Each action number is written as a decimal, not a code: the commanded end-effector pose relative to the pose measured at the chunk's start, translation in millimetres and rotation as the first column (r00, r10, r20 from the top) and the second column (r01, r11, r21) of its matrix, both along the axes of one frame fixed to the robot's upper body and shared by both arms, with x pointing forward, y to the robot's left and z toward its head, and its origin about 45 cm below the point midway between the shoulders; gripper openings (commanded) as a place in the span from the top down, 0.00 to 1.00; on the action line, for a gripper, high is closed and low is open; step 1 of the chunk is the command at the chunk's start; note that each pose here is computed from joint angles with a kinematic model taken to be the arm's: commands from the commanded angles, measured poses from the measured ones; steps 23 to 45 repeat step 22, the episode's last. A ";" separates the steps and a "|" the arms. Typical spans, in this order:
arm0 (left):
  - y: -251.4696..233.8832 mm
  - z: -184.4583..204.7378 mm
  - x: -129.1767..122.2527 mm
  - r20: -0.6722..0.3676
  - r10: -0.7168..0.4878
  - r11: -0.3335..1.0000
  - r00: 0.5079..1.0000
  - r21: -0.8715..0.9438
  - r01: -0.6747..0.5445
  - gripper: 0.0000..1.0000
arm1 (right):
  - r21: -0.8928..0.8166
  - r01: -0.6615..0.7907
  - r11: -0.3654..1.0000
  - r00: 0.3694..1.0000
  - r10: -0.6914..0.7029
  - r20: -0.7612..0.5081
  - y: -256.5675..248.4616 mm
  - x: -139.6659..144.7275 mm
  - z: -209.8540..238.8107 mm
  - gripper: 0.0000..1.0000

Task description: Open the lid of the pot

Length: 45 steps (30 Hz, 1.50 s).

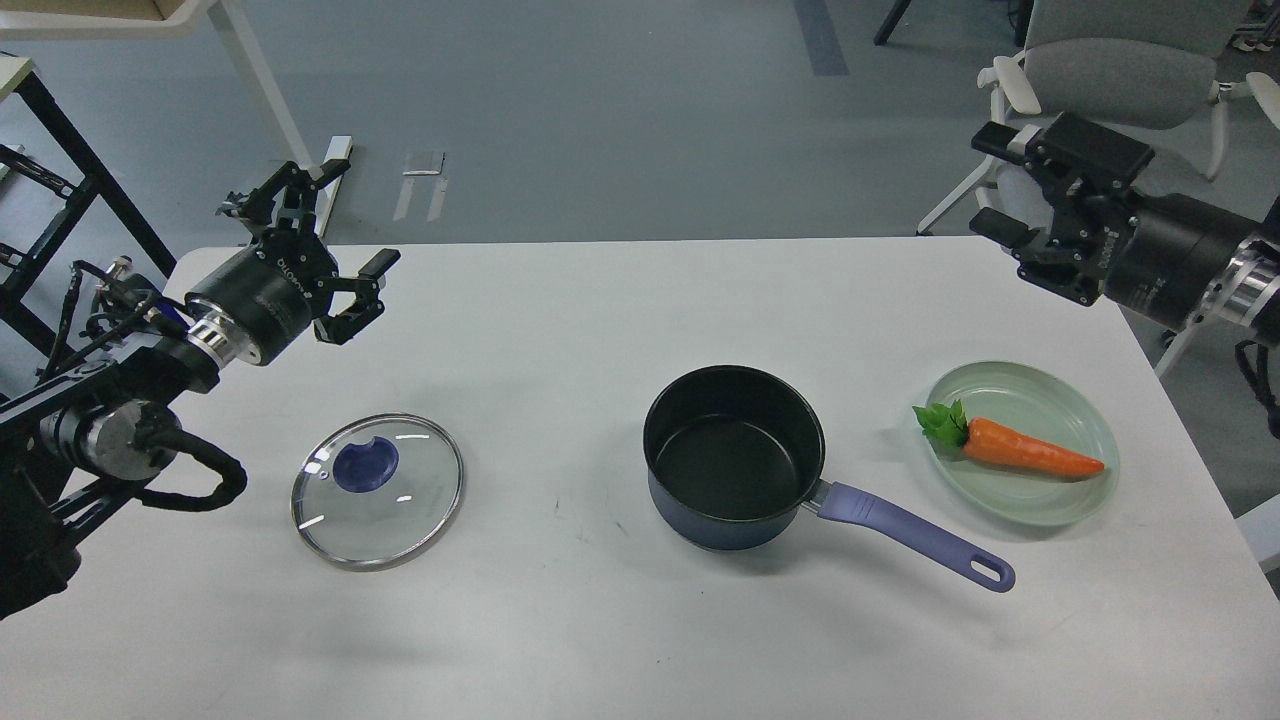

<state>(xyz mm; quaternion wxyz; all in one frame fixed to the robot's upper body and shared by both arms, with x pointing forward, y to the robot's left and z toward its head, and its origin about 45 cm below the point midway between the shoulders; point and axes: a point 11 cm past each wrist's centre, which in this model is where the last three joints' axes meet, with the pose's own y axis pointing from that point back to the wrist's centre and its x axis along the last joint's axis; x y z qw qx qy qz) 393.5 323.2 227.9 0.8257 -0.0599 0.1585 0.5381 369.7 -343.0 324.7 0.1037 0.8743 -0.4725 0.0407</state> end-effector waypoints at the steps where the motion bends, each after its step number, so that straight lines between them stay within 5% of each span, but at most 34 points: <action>1: 0.7 -6.8 -3.3 -0.003 0.021 1.000 1.000 -0.009 -0.021 0.01 | 0.143 0.171 0.975 0.982 -0.157 -0.107 -22.1 9.4 -23.3 0.01; 14: 9.0 -29.7 -15.0 -0.124 0.060 0.996 0.991 -0.061 -0.068 0.01 | 0.387 0.288 0.876 0.941 -0.183 -0.286 -0.1 8.8 -94.3 0.01; 45: -4.3 -29.8 -12.6 -0.100 0.059 0.991 0.993 -0.113 -0.070 0.01 | 0.412 0.299 0.861 0.940 -0.190 -0.285 -0.7 8.4 -94.3 0.01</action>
